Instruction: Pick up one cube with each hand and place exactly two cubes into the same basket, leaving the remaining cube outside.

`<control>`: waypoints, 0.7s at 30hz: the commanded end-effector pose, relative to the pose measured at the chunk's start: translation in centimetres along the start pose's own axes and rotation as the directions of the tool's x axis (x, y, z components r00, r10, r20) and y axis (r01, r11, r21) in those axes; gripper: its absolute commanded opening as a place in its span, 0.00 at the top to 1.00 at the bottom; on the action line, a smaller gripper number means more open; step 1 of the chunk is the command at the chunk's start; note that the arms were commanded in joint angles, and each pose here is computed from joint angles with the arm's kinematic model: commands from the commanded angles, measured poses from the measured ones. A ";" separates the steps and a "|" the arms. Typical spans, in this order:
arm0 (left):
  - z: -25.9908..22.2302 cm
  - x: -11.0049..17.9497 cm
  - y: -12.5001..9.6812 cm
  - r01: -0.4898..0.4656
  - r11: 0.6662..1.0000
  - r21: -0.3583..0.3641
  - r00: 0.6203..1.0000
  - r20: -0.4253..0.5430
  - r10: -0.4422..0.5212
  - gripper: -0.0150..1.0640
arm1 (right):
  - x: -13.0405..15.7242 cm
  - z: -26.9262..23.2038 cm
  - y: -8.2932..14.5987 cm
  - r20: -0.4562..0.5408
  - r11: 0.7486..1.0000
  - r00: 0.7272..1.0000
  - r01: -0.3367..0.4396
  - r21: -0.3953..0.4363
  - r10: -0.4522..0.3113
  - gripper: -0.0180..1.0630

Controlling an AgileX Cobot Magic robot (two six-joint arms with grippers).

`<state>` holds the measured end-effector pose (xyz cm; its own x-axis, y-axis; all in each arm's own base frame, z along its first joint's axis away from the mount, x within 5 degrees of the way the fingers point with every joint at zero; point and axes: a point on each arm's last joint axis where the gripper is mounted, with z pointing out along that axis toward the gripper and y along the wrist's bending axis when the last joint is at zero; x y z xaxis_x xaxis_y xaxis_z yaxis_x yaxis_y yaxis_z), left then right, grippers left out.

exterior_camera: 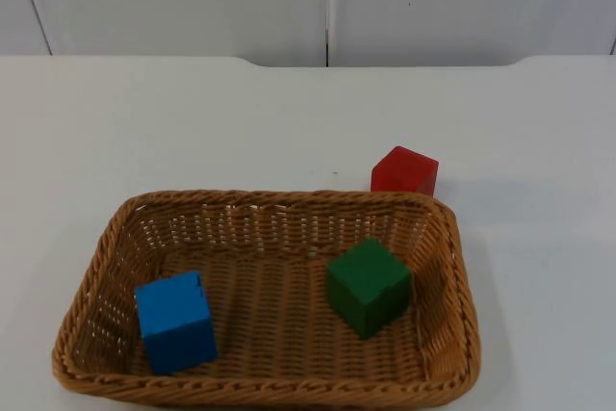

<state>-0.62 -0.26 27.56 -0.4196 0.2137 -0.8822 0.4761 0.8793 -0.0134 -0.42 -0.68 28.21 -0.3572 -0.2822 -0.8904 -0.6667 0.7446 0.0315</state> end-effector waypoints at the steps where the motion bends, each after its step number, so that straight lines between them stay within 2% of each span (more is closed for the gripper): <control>1: 0.0 0.1 -0.1 0.010 1.000 0.009 1.000 -0.002 -0.010 0.01 | 0.2 0.1 0.0 -0.004 1.000 1.000 0.005 0.002 -0.005 0.34; 9: 0.0 0.1 -0.1 0.005 1.000 0.009 1.000 -0.001 -0.005 0.01 | 0.2 0.1 0.0 -0.004 1.000 1.000 0.008 0.002 -0.008 0.33; 11: 0.0 0.1 -0.1 0.005 1.000 0.009 1.000 -0.001 -0.005 0.01 | 0.2 0.1 0.0 -0.004 1.000 1.000 0.008 0.002 -0.008 0.26; 12: 0.0 0.1 -0.1 0.005 1.000 0.009 1.000 -0.001 -0.005 0.01 | 0.2 0.1 0.0 -0.004 1.000 1.000 0.008 0.002 -0.008 0.26; 15: 0.0 0.1 -0.1 0.005 1.000 0.009 1.000 -0.001 -0.005 0.01 | 0.2 0.1 0.0 -0.004 1.000 1.000 0.011 0.002 -0.011 0.07; 16: 0.0 0.1 -0.1 0.005 1.000 0.009 1.000 -0.001 -0.005 0.01 | 0.2 0.1 0.0 -0.004 1.000 1.000 0.011 0.002 -0.011 0.07; 17: 0.0 0.1 -0.1 0.005 1.000 0.009 1.000 -0.001 -0.005 0.01 | 0.2 0.1 0.0 -0.004 1.000 1.000 0.018 0.000 -0.018 0.01; 21: 0.0 0.1 -0.1 0.005 1.000 0.009 1.000 -0.001 -0.005 0.01 | 0.2 0.1 0.0 -0.004 1.000 1.000 0.026 -0.002 -0.026 0.01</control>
<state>-0.62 -0.26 27.56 -0.4196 0.2137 -0.8822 0.4761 0.8793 -0.0134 -0.42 -0.68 28.21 -0.3470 -0.2935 -0.8908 -0.6721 0.7403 0.0179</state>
